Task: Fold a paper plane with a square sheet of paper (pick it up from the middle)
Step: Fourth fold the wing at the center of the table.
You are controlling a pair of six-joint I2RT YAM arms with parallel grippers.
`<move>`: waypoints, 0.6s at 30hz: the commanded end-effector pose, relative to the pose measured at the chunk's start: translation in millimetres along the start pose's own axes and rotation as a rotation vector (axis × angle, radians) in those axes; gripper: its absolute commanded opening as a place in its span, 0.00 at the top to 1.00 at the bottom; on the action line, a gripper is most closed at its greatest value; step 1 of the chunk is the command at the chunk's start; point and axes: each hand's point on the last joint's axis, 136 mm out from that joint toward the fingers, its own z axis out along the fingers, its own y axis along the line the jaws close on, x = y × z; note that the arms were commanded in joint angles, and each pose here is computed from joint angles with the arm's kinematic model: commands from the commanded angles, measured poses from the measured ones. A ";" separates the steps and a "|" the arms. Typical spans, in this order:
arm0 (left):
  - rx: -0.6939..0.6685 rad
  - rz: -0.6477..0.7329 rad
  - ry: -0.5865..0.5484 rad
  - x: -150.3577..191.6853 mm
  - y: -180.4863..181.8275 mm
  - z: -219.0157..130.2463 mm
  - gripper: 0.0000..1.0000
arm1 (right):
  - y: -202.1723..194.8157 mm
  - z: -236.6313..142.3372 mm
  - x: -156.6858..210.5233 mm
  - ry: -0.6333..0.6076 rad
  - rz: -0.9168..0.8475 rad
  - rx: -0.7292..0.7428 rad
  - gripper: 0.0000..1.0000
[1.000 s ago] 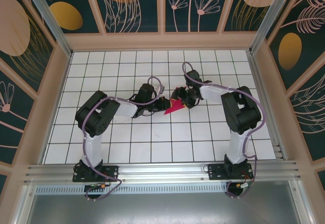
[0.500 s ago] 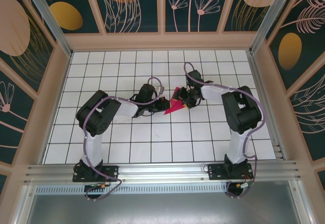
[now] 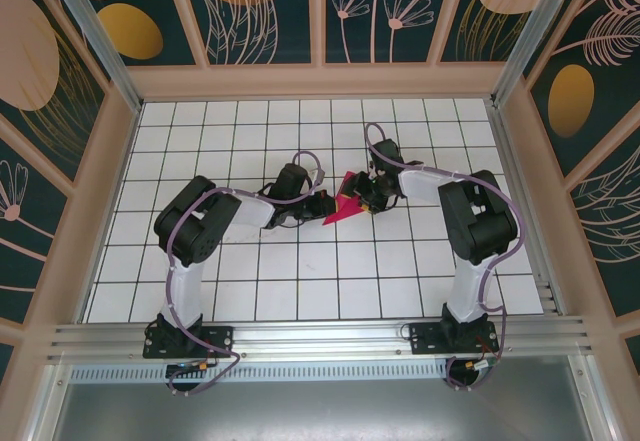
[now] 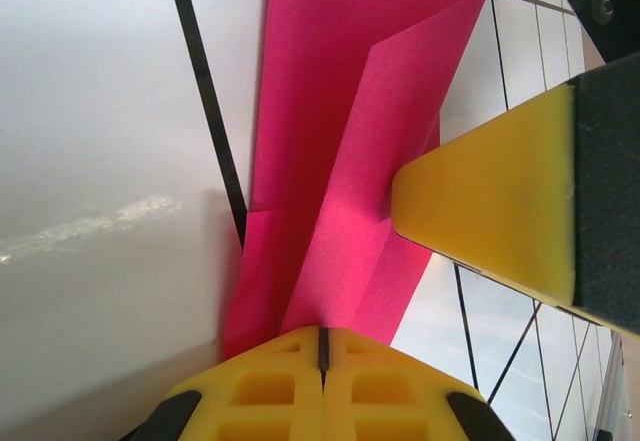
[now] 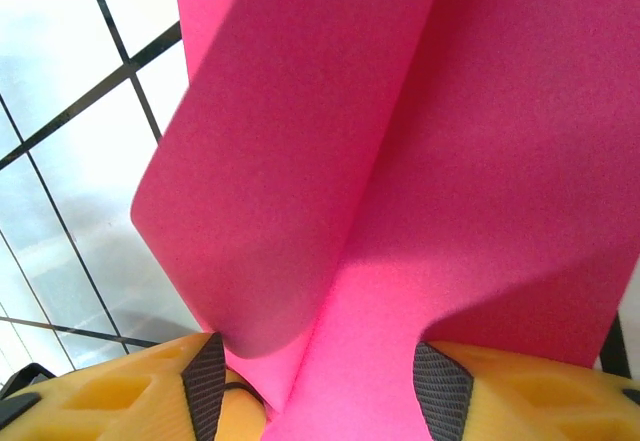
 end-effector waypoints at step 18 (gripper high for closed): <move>-0.035 -0.002 -0.006 -2.9 2.2 -4.4 0.96 | -137.9 52.4 43.1 0.153 0.183 0.423 0.53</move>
